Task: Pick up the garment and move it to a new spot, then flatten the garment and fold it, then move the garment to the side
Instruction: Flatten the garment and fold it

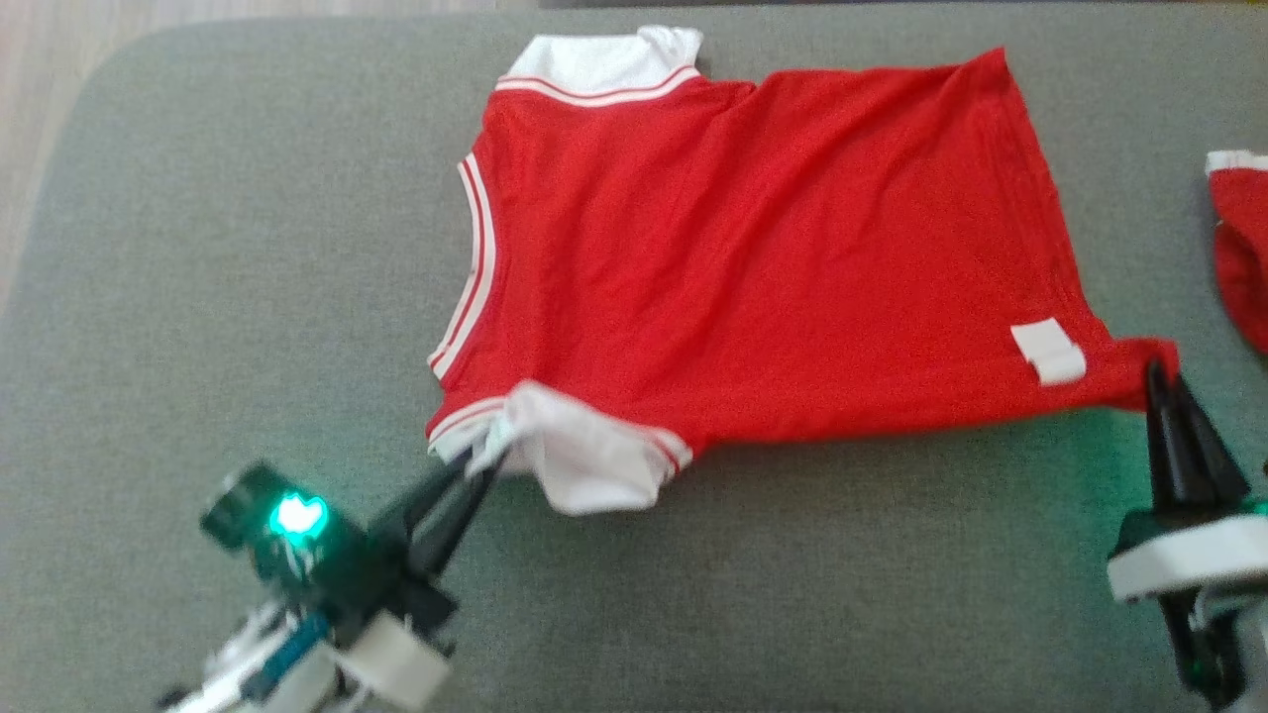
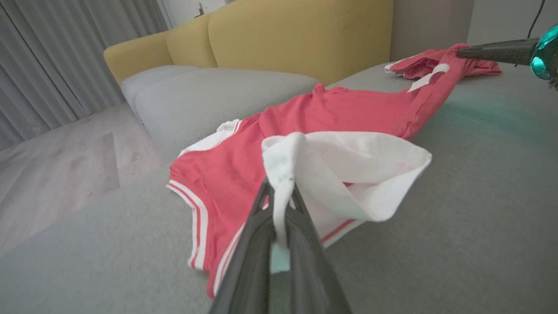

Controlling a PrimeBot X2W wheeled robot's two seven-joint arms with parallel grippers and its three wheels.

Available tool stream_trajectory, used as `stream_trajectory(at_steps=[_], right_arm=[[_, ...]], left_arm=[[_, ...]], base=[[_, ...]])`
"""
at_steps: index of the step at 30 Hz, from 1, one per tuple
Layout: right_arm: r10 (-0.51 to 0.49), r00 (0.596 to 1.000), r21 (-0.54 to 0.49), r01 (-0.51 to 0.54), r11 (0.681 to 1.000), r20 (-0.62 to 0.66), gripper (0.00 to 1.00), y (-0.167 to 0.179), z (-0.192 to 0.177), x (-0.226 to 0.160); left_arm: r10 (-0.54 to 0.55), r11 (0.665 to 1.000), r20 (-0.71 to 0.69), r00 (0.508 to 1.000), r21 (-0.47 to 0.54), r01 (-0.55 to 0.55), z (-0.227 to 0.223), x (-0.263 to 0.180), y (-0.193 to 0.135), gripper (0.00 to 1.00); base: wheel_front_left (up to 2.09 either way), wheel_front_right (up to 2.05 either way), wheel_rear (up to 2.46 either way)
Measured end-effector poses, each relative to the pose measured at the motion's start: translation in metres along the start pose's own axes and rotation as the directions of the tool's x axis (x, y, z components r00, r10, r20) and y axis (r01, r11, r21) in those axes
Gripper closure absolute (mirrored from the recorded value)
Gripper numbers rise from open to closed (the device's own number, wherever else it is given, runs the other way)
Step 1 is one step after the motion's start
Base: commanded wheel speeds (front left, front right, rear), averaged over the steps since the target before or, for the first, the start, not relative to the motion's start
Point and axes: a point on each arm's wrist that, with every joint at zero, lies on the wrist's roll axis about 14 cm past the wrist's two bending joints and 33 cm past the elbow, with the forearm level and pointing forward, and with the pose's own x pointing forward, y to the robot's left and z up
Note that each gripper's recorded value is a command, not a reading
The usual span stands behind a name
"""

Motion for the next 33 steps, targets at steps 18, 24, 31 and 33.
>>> stream_trajectory(at_steps=[18, 24, 31, 33], right_arm=[[0.052, 0.999, -0.076, -0.053, 0.996, -0.018, 0.89, -0.008, 0.003, 0.113], [0.039, 0.996, -0.069, -0.044, 0.997, -0.074, 0.0, -0.013, -0.015, 0.126], [0.017, 0.999, -0.054, -0.019, 0.998, -0.046, 0.0, -0.017, -0.004, 0.12], [0.013, 0.999, -0.046, -0.015, 0.999, -0.048, 0.0, -0.016, -0.006, 0.115]], left_arm=[[0.01, 0.994, 0.078, 0.997, 0.111, -0.018, 0.015, 0.117, 0.083, 1.0], [0.044, 0.997, 0.034, 0.998, 0.058, -0.045, -0.004, 0.127, 0.089, 0.0], [0.175, 0.98, -0.012, 0.984, -0.096, -0.175, -0.022, 0.103, 0.092, 0.0], [0.209, 0.963, -0.055, 0.976, -0.164, -0.215, -0.037, 0.091, 0.085, 0.0]], base=[[0.0, 0.0, 0.0], [0.0, 0.0, 0.0], [0.0, 0.0, 0.0], [0.0, 0.0, 0.0]])
